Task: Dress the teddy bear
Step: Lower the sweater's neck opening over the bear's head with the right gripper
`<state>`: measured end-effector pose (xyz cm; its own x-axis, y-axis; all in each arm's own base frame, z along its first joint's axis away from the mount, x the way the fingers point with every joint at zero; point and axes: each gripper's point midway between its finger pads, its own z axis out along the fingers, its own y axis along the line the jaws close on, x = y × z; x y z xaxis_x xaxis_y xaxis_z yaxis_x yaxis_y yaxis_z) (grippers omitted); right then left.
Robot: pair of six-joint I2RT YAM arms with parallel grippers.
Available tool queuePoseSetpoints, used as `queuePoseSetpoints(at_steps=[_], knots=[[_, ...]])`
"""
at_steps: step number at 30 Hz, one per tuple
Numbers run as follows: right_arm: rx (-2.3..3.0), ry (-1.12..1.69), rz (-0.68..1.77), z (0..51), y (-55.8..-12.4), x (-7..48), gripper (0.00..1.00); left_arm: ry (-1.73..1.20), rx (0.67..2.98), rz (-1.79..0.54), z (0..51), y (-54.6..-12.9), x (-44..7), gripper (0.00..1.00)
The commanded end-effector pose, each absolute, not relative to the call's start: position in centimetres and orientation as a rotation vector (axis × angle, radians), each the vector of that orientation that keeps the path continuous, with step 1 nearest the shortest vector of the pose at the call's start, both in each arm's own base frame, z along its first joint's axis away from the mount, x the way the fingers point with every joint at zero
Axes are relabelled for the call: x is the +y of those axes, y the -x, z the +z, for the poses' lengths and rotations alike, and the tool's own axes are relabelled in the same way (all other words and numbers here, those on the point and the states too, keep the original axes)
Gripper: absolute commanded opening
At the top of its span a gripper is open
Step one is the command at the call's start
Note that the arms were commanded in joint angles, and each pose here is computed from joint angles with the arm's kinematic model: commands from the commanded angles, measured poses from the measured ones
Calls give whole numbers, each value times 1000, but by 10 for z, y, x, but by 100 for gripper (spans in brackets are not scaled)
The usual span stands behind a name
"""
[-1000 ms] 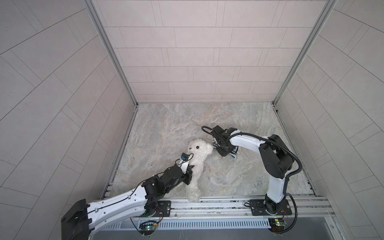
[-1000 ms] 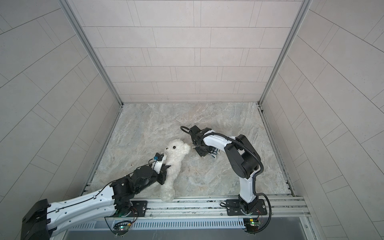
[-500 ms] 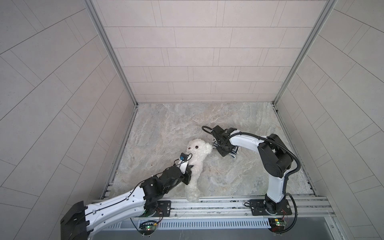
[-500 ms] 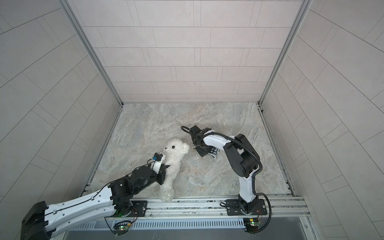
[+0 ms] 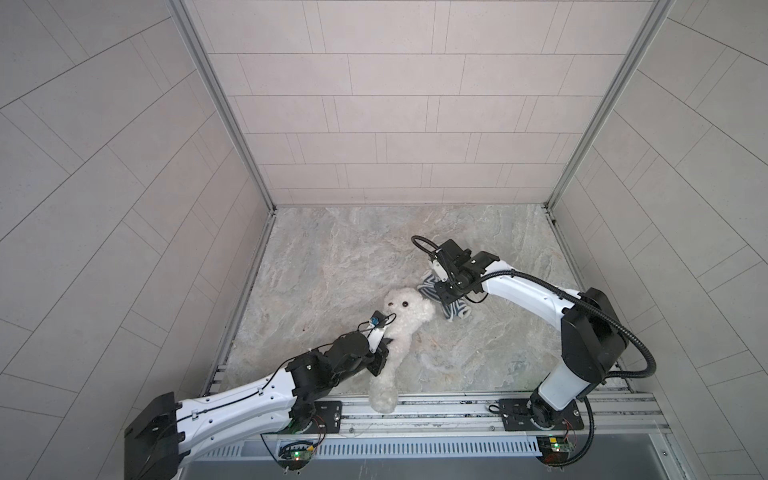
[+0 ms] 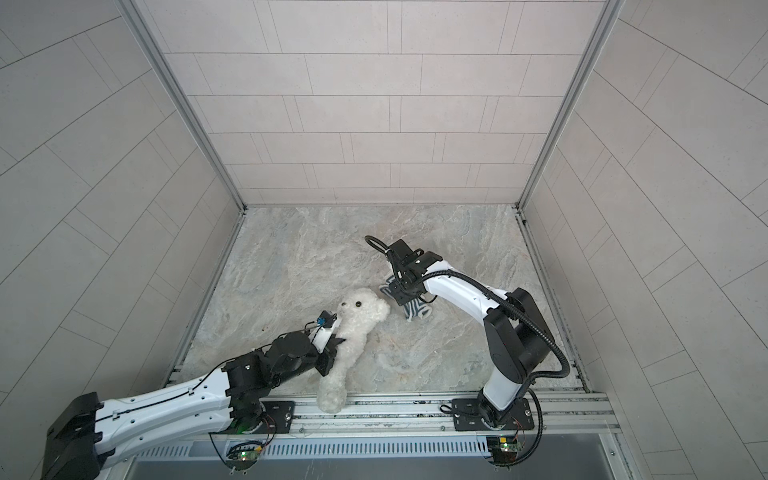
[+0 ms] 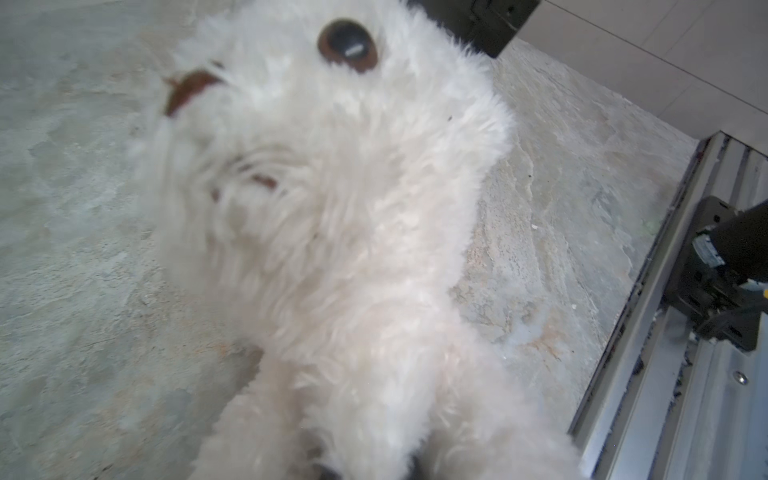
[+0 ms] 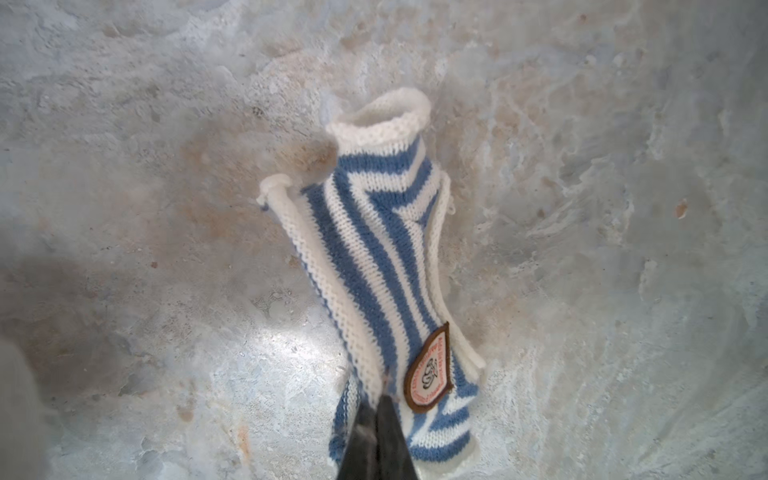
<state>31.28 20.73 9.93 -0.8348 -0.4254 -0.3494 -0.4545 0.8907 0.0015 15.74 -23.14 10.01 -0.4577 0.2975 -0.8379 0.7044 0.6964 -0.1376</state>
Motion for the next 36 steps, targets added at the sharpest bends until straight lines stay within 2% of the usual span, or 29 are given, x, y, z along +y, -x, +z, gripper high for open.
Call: queuePoseSetpoints(at_steps=[1, 16, 30, 36], knots=[[2717, 643, 204, 106, -302, 213, 0, -841, 2011, -664, 112, -151, -254, 0], [2611, 689, 433, 145, -279, 237, 0, -913, 2045, -507, 87, -165, -271, 0], [2449, 875, 563, 198, -239, 269, 0, -745, 1952, -471, 112, -185, -262, 0], [2379, 913, 490, 219, -232, 266, 0, -647, 1878, -484, 134, -189, -247, 0]])
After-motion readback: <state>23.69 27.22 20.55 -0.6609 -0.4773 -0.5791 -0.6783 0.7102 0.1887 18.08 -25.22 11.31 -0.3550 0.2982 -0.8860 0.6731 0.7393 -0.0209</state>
